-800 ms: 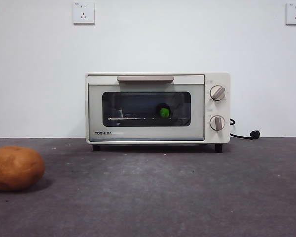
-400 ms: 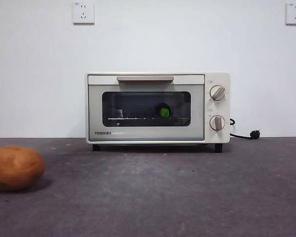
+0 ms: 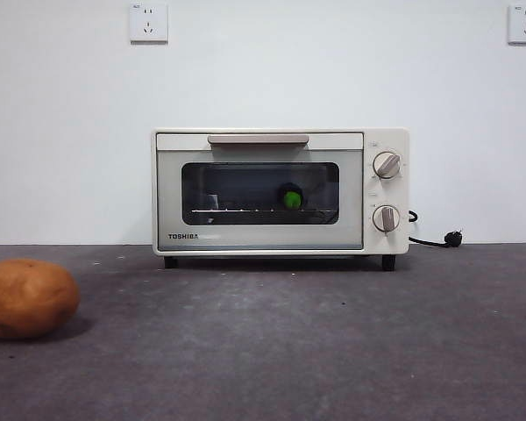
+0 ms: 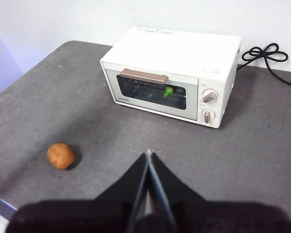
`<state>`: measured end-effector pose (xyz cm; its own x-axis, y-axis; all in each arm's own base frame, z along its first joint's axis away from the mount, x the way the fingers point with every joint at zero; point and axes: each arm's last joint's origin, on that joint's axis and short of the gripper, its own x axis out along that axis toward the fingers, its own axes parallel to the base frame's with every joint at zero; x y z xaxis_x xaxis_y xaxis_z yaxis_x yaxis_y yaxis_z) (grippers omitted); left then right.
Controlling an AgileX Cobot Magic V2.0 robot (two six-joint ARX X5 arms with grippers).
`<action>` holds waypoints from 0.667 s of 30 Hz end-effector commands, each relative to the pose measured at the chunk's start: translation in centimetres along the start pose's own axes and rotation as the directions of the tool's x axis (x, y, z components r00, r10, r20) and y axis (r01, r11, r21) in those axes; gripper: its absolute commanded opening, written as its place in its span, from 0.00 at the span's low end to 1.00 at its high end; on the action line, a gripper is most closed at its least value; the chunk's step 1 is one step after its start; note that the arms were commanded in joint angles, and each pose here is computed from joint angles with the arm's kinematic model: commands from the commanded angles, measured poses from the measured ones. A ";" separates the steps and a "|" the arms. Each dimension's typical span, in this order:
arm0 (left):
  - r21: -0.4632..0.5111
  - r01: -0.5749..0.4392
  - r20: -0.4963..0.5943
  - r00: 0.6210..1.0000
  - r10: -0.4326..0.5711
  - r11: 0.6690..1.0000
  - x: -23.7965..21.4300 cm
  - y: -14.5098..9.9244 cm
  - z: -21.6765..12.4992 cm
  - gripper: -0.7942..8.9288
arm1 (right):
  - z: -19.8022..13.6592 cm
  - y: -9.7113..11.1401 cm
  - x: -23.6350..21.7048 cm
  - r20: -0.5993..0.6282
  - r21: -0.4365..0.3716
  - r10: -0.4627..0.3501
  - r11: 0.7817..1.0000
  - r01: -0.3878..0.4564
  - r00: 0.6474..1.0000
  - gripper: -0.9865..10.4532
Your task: Take the eggplant from the table,put the eggplant in the oven
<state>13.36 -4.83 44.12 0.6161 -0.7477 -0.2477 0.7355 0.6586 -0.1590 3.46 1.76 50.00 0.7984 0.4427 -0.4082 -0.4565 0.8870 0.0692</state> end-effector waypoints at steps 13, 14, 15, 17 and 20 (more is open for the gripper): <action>0.006 0.008 0.002 1.000 -0.008 1.000 0.0 -0.1 0.0 0.08 | -0.3 0.0 -0.1 -0.020 -0.002 -0.004 1.000 0.004 1.000 0.09; 0.006 0.008 0.003 1.000 -0.008 1.000 0.0 -0.1 0.0 0.08 | -0.2 0.0 -0.1 -0.021 -0.002 -0.005 1.000 0.005 1.000 0.09; 0.006 0.008 0.003 1.000 -0.008 1.000 0.0 -0.1 0.0 0.08 | -0.2 0.0 -0.1 -0.021 -0.002 -0.008 1.000 0.007 1.000 0.09; 0.006 0.008 0.003 1.000 -0.008 1.000 0.0 -0.1 0.0 0.08 | -0.2 0.0 -0.1 -0.022 -0.002 -0.008 1.000 0.008 1.000 0.09; 0.006 0.008 0.002 1.000 -0.008 1.000 0.0 -0.1 0.0 0.08 | -0.2 0.0 0.1 -0.025 -0.002 -0.008 1.000 0.008 1.000 0.09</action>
<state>13.36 -4.83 44.12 0.6161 -0.7477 -0.2477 0.7355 0.6586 -0.1590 3.50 1.76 49.99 0.7997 0.4395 -0.4090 -0.4537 0.8886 0.0678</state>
